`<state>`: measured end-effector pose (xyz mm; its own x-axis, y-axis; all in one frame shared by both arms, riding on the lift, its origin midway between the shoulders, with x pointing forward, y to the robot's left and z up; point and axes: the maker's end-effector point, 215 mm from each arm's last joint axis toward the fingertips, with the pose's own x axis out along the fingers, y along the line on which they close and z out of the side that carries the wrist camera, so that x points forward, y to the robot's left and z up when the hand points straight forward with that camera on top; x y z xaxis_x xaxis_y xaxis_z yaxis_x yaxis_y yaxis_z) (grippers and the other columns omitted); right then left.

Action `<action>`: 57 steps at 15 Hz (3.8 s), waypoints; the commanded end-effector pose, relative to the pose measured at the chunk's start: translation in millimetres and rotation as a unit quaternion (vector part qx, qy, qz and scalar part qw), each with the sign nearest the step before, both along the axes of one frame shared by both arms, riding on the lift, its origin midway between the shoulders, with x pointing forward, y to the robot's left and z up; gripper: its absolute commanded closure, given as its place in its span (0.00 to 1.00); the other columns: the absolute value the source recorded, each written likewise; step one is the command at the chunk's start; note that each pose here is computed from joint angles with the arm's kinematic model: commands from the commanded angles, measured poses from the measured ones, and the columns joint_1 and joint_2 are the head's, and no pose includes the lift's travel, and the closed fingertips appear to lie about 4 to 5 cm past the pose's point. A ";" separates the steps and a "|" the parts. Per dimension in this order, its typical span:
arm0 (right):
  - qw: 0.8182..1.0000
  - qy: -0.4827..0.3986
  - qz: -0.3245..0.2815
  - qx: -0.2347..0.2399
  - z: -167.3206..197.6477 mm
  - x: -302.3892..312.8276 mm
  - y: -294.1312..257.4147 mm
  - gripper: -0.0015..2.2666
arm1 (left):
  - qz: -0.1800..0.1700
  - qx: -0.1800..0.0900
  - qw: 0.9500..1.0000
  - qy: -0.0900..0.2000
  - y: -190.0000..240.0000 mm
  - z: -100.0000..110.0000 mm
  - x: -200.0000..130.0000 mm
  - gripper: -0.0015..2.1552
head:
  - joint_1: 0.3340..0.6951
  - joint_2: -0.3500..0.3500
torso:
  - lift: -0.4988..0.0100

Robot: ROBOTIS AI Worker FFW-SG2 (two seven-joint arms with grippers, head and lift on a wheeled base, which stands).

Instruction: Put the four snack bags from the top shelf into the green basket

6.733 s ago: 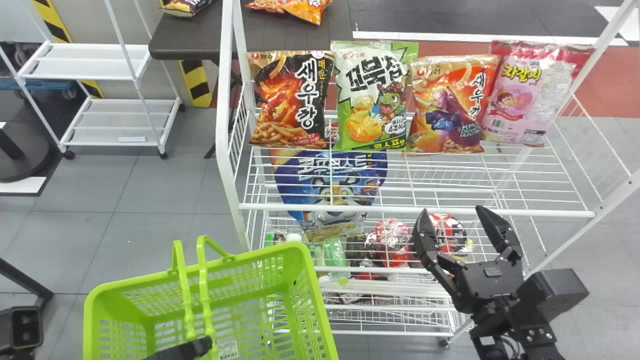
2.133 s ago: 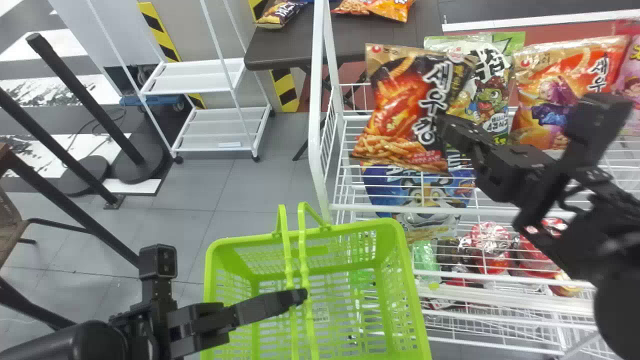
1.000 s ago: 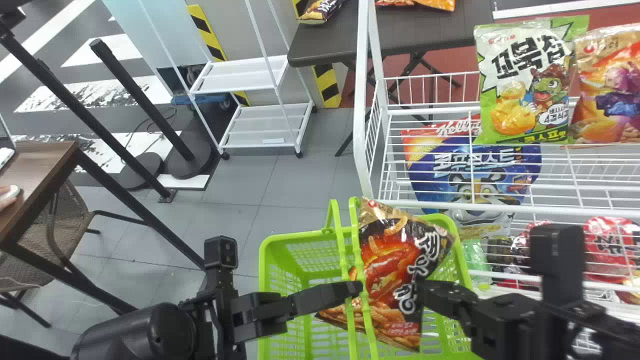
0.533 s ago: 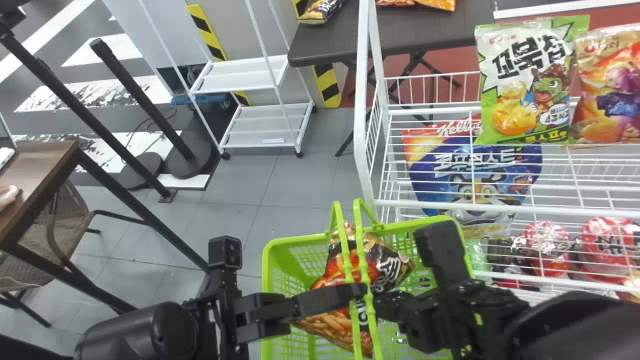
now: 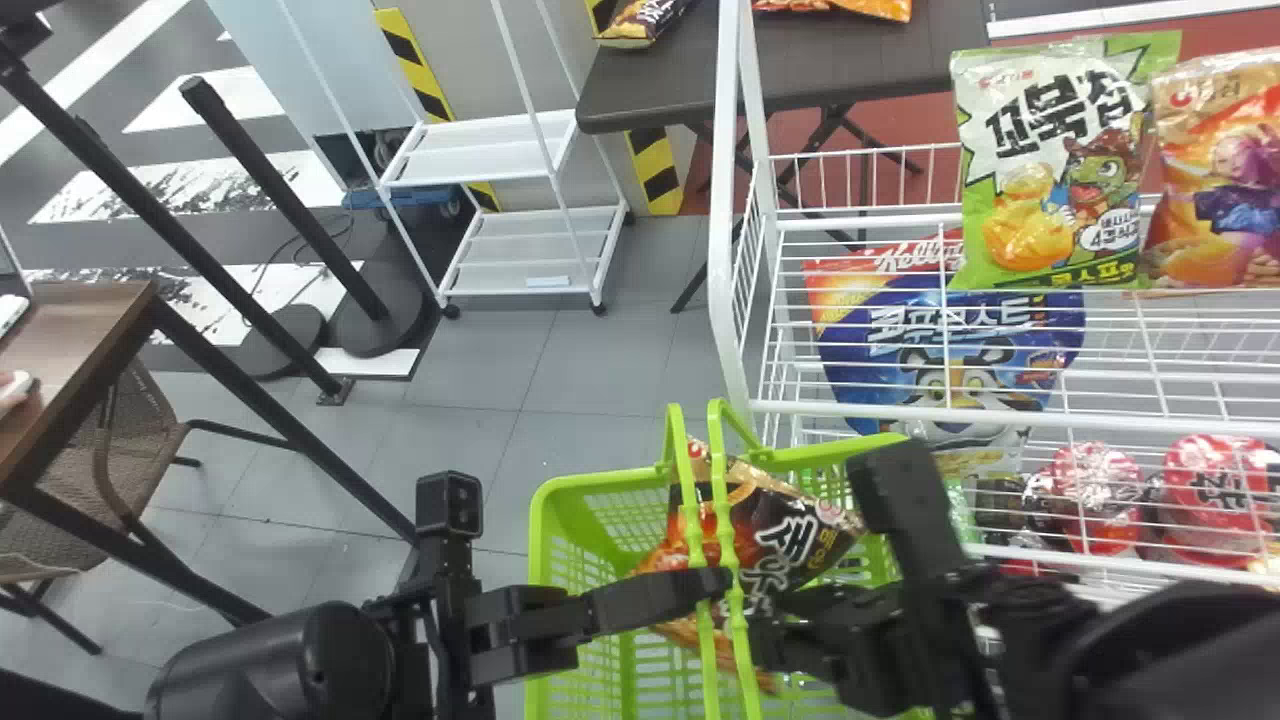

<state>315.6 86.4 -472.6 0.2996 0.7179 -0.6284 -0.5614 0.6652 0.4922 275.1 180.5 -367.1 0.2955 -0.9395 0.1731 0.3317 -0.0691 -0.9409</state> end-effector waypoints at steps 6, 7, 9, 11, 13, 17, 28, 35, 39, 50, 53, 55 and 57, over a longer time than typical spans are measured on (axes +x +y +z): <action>0.971 -0.089 -0.196 0.099 95.3 102.1 -166.6 0.02 | -0.004 -0.006 1.000 -0.001 -1.8 1.6 -0.5 1.00 | 1.00 0.94 | 0.98; 0.956 -0.148 -0.235 0.094 112.9 134.7 -195.1 0.02 | -0.004 -0.006 1.000 0.000 -2.3 1.2 -0.7 1.00 | 1.00 0.88 | 0.98; 0.931 -0.219 -0.284 0.063 130.7 184.9 -235.4 0.02 | -0.004 -0.005 1.000 0.000 -1.6 0.5 -0.6 1.00 | 1.00 0.70 | 0.98; 0.924 -0.234 -0.299 0.037 127.8 219.3 -249.8 0.02 | -0.003 -0.006 1.000 0.002 -1.8 -0.3 -0.7 1.00 | 1.00 0.60 | 0.98; 0.916 -0.255 -0.308 0.029 126.5 253.2 -250.6 0.03 | -0.003 -0.006 1.000 0.003 -1.7 -1.1 -1.3 1.00 | 1.00 0.54 | 0.98; 0.908 -0.289 -0.304 0.019 119.1 314.9 -225.6 0.03 | -0.002 -0.008 1.000 0.004 -2.8 -1.6 -1.8 1.00 | 1.00 0.54 | 0.98; 0.924 -0.274 -0.259 -0.068 75.9 347.2 -182.6 0.86 | -0.002 -0.007 1.000 0.008 -1.4 -4.7 -2.8 1.00 | 1.00 0.64 | 0.98; 0.921 -0.276 -0.262 -0.083 73.9 340.0 -186.6 0.99 | -0.002 -0.008 1.000 0.008 -1.4 -4.8 -2.8 1.00 | 1.00 0.63 | 0.98; 0.917 -0.295 -0.262 -0.060 96.7 325.8 -181.8 0.99 | 0.001 -0.007 1.000 0.011 1.0 -6.3 -3.1 1.00 | 1.00 0.64 | 0.98; 0.946 -0.232 -0.224 0.004 150.3 138.1 -158.5 0.99 | 0.003 -0.005 1.000 0.008 5.7 -4.7 4.7 1.00 | 1.00 0.71 | 0.98; 0.973 -0.156 -0.171 0.014 124.5 78.8 -123.6 0.99 | 0.001 -0.006 1.000 0.006 4.0 -3.6 5.9 1.00 | 1.00 0.75 | 0.98; 0.986 -0.107 -0.131 0.018 105.6 43.4 -99.8 0.99 | 0.000 -0.007 1.000 0.008 3.4 -3.8 5.5 1.00 | 1.00 0.83 | 0.98; 0.992 -0.073 -0.104 0.008 89.2 19.1 -86.2 0.99 | 0.001 -0.007 1.000 0.009 3.8 -3.8 5.5 1.00 | 1.00 0.91 | 0.98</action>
